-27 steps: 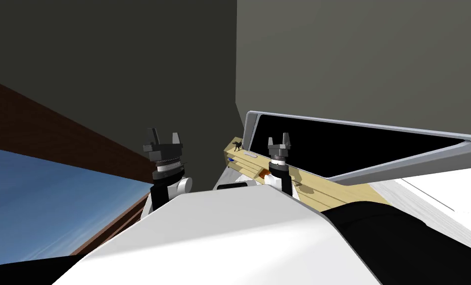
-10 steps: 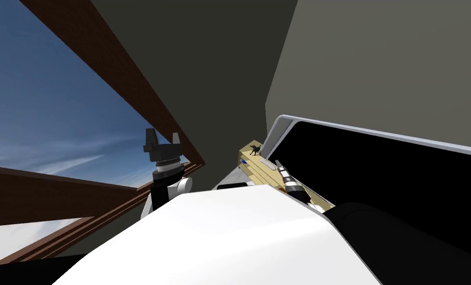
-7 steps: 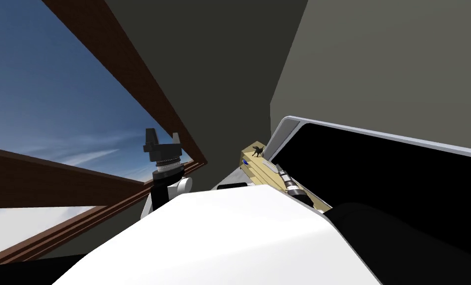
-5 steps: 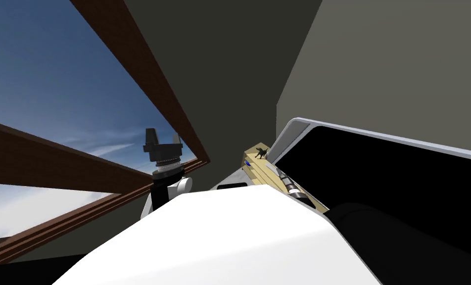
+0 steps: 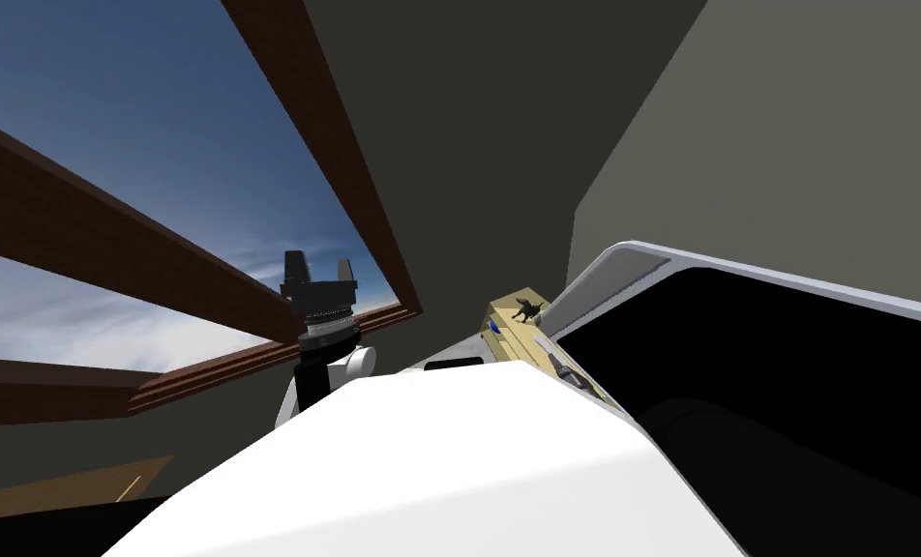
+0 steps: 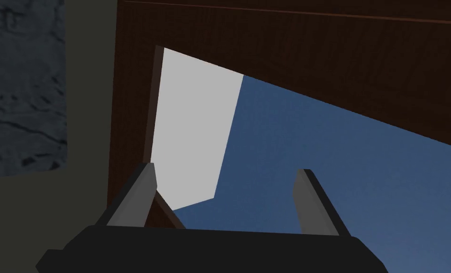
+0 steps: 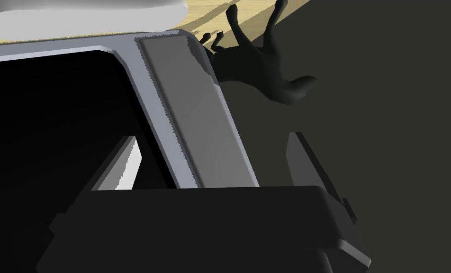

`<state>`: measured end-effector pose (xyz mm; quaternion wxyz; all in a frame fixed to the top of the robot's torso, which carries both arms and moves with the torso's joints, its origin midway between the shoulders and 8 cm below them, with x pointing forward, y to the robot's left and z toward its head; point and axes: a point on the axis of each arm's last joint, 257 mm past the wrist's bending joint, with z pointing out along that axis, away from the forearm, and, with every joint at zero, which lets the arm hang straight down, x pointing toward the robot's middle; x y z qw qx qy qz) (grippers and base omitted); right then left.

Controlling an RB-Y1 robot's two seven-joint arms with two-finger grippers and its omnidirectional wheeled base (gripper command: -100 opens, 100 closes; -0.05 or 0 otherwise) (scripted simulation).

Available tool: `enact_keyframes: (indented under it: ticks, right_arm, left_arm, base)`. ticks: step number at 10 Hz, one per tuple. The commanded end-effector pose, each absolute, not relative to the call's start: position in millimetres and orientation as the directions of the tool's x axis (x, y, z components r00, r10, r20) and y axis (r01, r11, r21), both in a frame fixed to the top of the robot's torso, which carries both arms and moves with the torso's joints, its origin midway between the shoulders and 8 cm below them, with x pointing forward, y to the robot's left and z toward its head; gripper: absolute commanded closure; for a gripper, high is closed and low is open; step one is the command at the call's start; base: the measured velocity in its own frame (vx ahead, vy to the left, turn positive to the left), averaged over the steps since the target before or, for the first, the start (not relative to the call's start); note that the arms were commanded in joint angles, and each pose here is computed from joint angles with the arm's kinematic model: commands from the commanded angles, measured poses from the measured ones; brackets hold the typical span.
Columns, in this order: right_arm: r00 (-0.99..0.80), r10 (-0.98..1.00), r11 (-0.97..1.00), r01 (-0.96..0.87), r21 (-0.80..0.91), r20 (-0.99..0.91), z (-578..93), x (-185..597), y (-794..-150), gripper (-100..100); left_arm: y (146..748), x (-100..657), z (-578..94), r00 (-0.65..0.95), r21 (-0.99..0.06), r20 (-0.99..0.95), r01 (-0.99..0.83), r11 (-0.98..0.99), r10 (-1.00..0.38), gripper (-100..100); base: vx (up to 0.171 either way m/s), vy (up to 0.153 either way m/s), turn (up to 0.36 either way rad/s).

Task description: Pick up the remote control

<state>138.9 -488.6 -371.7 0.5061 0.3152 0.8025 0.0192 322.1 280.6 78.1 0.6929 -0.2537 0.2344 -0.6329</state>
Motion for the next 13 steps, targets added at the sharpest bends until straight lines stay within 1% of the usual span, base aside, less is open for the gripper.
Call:
enact_keyframes:
  ticks: [1, 4, 5, 6, 7, 8, 9, 13]
  right_arm:
    - [-0.334, 0.511, 0.805, 0.508, 0.306, -0.792, -383.2, 114.5, -491.7, -100]
    - [-0.518, 0.432, 0.847, 0.514, 0.135, -0.738, -421.9, 44.6, -503.3, -100]
    - [-0.524, 0.438, 0.842, 0.524, 0.129, -0.730, -426.1, 37.3, -505.2, -100]
    - [-0.579, 0.412, 0.856, 0.510, 0.082, -0.703, -435.7, 16.0, -506.6, -100]
    - [-0.631, 0.387, 0.870, 0.491, 0.040, -0.672, -444.6, -4.5, -507.1, -100]
    - [-0.637, 0.394, 0.865, 0.500, 0.033, -0.662, -448.1, -12.4, -508.9, -100]
    - [-0.684, 0.368, 0.880, 0.475, -0.001, -0.630, -455.4, -30.7, -508.1, -100]
    - [-0.839, 0.296, 0.921, 0.377, -0.096, -0.457, -485.1, -116.7, -501.2, -100]
  left_arm:
    - [280.6, 322.1, 78.1, 0.089, -0.648, -0.004, 0.758, 0.070, -0.996, 0]
    - [280.6, 322.1, 78.1, 0.089, -0.648, -0.004, 0.758, 0.070, -0.996, 0]
    - [280.7, 322.1, 78.0, 0.089, -0.648, -0.004, 0.758, 0.070, -0.996, 0]
    - [280.7, 322.1, 78.0, 0.089, -0.648, -0.004, 0.758, 0.070, -0.996, 0]
    - [280.7, 322.1, 78.0, 0.089, -0.648, -0.004, 0.758, 0.070, -0.996, 0]
    - [280.7, 322.1, 78.0, 0.089, -0.648, -0.004, 0.758, 0.070, -0.996, 0]
    - [280.7, 322.1, 78.0, 0.089, -0.648, -0.004, 0.758, 0.070, -0.996, 0]
    - [280.7, 322.1, 78.0, 0.089, -0.648, -0.004, 0.758, 0.070, -0.996, 0]
  base:
    - [0.047, -0.047, 0.288]
    - [0.040, -0.062, 0.414]
    - [0.041, -0.054, 0.166]
    - [0.042, -0.045, 0.226]
    - [0.036, -0.049, 0.448]
    - [0.029, -0.055, 0.218]
    - [0.034, -0.062, 0.290]
    - [0.039, -0.085, 0.393]
